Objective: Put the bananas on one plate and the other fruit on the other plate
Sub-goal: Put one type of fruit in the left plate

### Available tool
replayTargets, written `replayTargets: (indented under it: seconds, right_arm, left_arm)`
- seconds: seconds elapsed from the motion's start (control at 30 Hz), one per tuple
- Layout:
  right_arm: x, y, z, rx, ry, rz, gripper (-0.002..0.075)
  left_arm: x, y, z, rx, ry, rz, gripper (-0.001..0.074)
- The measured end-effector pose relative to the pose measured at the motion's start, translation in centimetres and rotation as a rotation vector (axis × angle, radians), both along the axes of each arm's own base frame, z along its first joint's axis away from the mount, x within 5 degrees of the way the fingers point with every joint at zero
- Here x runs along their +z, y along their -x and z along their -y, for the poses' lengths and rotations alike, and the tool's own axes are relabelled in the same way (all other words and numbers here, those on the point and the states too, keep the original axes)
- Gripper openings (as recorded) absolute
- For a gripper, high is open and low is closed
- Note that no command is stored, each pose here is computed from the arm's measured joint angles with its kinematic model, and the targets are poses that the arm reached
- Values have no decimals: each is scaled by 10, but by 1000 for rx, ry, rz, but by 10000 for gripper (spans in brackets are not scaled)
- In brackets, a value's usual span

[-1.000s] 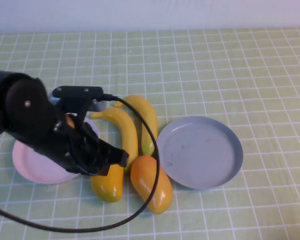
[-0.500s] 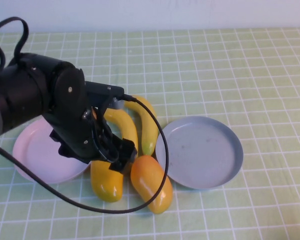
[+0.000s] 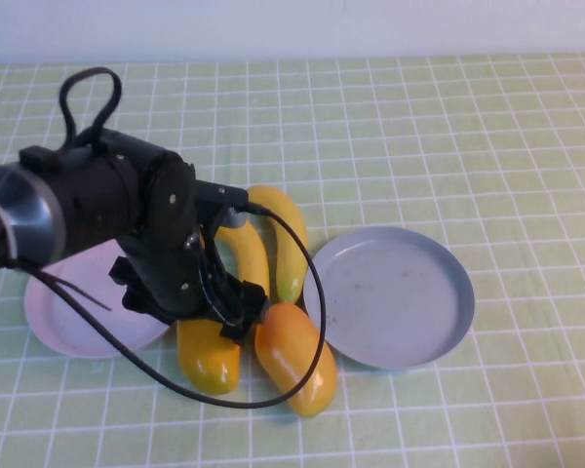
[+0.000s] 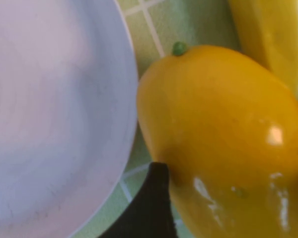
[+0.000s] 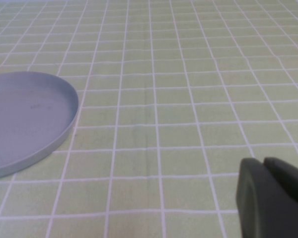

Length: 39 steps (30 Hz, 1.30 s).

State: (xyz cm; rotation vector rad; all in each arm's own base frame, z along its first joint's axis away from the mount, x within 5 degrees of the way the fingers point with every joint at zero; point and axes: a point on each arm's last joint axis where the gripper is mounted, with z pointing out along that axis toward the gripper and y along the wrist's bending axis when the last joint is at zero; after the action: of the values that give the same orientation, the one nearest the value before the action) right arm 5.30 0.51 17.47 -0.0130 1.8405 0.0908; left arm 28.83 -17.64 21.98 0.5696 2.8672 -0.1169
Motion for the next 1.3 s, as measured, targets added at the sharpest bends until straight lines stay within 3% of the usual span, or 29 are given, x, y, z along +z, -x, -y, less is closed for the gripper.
replayTargets:
  seconds: [0.4,0.47,0.57,0.73,1.0,1.13,1.3]
  right_arm:
    - [0,0,0,0,-3,0,-15]
    - [0,0,0,0,-3,0,-15]
    - [0,0,0,0,-3,0,-15]
    - [0,0,0,0,-3,0,-15]
    - [0,0,0,0,-3,0,-15]
    - [0,0,0,0,-3,0,-15]
    - [0,0,0,0,-6,0,-15]
  left_arm:
    - [-19,-8,4,-5,-21,-4,666]
    - [-19,-9,4,-5,-18,1,643]
    - [-19,-9,4,-5,-17,3,549]
    - [-18,-10,4,-5,-17,3,537]
    - [23,-13,6,-8,-31,-15,537]
    - [48,-19,-8,-9,-46,-21,537]
    - [45,-43,-55,92,-81,-15,537]
